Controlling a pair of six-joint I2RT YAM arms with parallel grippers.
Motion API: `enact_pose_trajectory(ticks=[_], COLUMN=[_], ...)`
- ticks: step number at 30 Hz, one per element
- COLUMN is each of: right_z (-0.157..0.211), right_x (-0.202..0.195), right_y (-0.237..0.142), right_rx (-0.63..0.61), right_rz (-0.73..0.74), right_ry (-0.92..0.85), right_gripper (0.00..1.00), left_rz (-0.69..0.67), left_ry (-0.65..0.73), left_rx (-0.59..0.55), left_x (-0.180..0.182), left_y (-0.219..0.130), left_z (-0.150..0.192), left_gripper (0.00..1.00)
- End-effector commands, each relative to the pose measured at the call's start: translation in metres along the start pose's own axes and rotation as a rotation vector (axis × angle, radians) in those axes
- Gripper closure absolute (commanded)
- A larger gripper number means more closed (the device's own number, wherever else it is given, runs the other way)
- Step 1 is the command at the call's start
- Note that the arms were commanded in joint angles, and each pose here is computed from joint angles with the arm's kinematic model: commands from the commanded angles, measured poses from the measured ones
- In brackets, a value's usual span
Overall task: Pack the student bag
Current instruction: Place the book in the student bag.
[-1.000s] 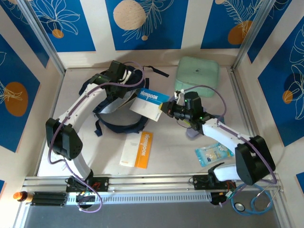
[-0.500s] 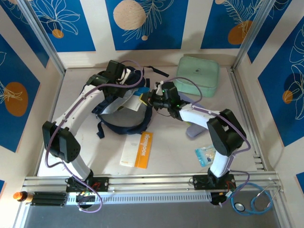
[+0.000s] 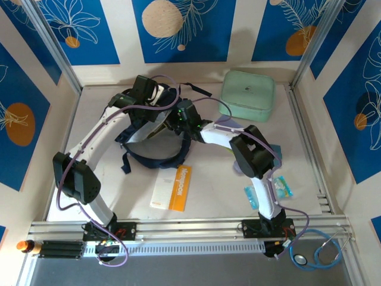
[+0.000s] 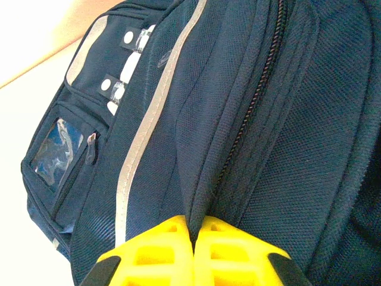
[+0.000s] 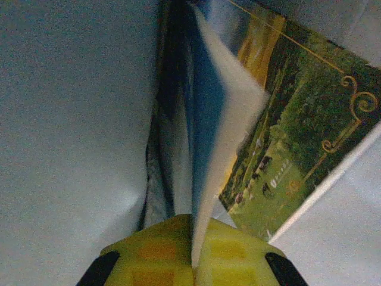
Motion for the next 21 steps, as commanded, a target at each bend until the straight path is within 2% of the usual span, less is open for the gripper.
enact_pose_trajectory(ticks=[1,11,15,19,21], right_z=[-0.002,0.002,0.003,0.006,0.011], right_x=[-0.007,-0.016,-0.002,0.004,0.005], right_y=[0.018,0.050,0.046,0.016,-0.003], right_rx=[-0.020,0.013,0.101,0.154,0.178], right_rz=[0.021,0.041,0.028,0.028,0.073], right_ry=[0.030,0.070,0.012,-0.035,-0.049], right_gripper=[1.00,0.89,0.70,0.49,0.44], left_rz=[-0.049,-0.047,-0.048,-0.058,-0.070], left_ry=[-0.036,-0.067,-0.081,-0.093,-0.095], left_rx=[-0.188,-0.194,-0.187,-0.168,-0.165], left_x=[0.012,0.015,0.018,0.021,0.023], left_y=[-0.034,-0.031,-0.030,-0.029,-0.029], left_z=[-0.024,-0.028,-0.027,-0.024,-0.023], left_gripper=[1.00,1.00,1.00,1.00,1.00])
Point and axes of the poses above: each hand's point on the last joint's axis, 136 mm out from that joint toward the fingers, its own y axis out along the fingers, its own x axis along the line the jaws close on, z = x × y, the point moved 10 cm from there along -y, back along the fingers, and after that the axes turned 8 degrees about y, right-handed, at the moved point
